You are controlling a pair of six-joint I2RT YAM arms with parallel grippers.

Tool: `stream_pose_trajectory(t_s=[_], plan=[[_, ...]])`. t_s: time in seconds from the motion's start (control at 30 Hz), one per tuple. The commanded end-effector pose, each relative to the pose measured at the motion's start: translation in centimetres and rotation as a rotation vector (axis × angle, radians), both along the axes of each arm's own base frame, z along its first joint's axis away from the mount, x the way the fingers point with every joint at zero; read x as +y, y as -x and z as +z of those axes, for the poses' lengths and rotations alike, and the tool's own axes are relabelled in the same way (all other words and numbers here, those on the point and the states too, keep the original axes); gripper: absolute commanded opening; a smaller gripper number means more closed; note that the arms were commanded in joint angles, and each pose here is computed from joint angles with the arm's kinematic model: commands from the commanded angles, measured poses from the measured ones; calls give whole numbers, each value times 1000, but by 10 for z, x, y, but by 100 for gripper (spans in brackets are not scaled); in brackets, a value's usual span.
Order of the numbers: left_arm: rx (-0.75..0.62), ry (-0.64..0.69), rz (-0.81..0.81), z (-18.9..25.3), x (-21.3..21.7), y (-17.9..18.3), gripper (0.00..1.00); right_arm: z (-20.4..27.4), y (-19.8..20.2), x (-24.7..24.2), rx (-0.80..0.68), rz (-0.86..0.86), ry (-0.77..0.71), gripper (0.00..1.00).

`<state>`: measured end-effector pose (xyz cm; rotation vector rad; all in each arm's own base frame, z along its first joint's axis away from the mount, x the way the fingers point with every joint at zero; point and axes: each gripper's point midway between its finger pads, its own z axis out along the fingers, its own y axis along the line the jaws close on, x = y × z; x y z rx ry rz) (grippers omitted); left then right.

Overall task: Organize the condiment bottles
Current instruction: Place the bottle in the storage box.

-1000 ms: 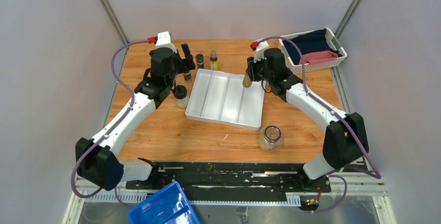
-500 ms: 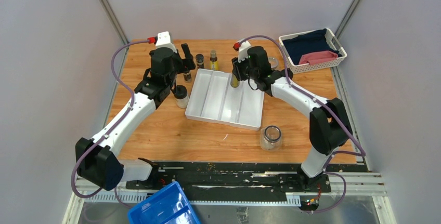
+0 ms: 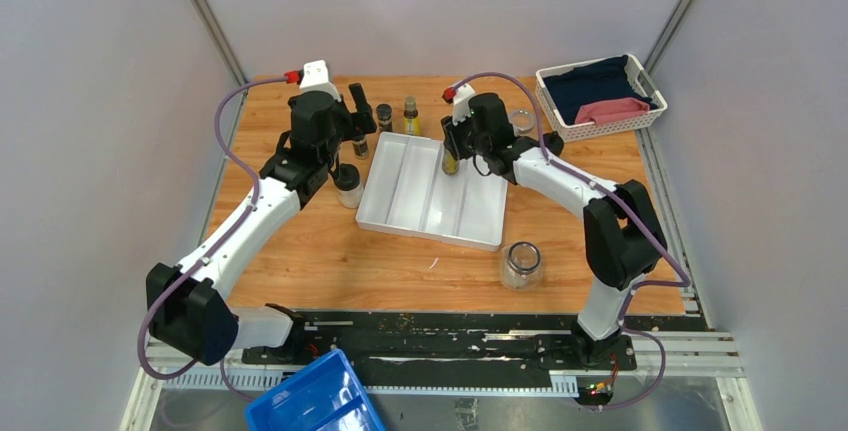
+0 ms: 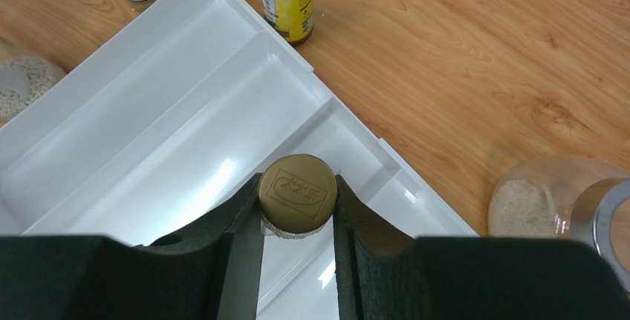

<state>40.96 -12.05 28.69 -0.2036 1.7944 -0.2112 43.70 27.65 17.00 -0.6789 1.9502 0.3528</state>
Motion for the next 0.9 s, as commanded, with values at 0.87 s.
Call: stream_pose_trajectory(t_s=[0.87], plan=[[6,3,-2,-9,-6,-7,98,5,-14,22,-60,46,2,8]])
